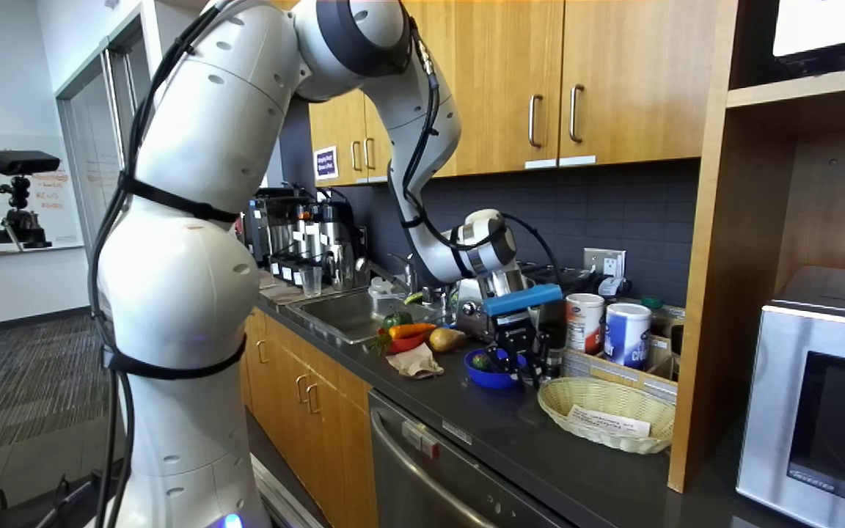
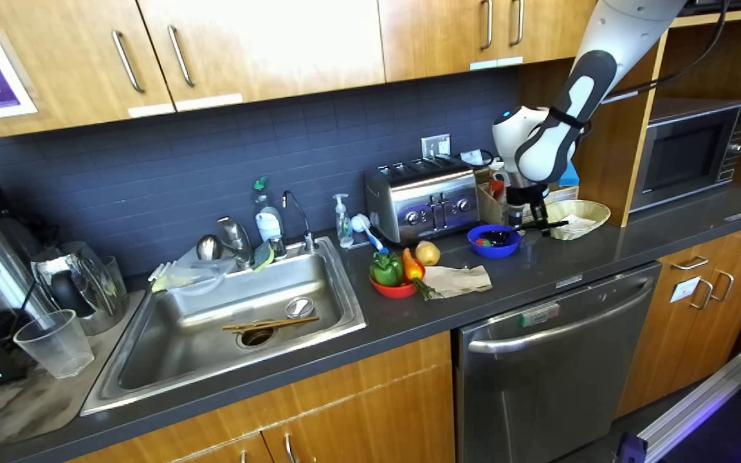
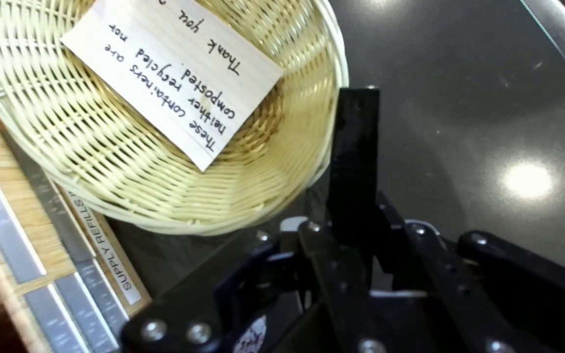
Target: Scoop up the object in the blue bowl and put it into the weaved basket
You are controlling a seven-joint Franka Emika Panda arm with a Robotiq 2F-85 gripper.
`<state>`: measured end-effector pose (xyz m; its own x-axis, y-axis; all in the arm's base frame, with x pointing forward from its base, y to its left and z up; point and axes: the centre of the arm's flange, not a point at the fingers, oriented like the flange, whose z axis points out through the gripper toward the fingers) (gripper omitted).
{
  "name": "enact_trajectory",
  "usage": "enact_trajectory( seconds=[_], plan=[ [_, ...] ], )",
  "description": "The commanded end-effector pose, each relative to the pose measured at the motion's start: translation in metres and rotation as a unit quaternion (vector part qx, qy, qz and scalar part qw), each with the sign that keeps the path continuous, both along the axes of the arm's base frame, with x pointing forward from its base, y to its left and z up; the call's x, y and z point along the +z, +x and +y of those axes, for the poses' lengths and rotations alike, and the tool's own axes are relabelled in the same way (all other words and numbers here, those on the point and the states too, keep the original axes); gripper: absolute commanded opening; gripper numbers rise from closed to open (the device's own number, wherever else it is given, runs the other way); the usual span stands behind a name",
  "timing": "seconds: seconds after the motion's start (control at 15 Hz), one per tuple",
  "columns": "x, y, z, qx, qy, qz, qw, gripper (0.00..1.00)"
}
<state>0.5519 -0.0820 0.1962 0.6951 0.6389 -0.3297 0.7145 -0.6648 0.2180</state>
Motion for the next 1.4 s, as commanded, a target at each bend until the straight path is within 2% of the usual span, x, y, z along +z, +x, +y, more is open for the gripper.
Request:
enact_trajectory(
  seconds=[0.0, 1.33],
  plan=[
    [0.004, -0.001, 0.008, -0.001, -0.035, 0.001, 0.9994, 0.06],
    [0.01, -0.009, 0.042, 0.005, -0.11, 0.003, 0.9939, 0.06]
  ],
)
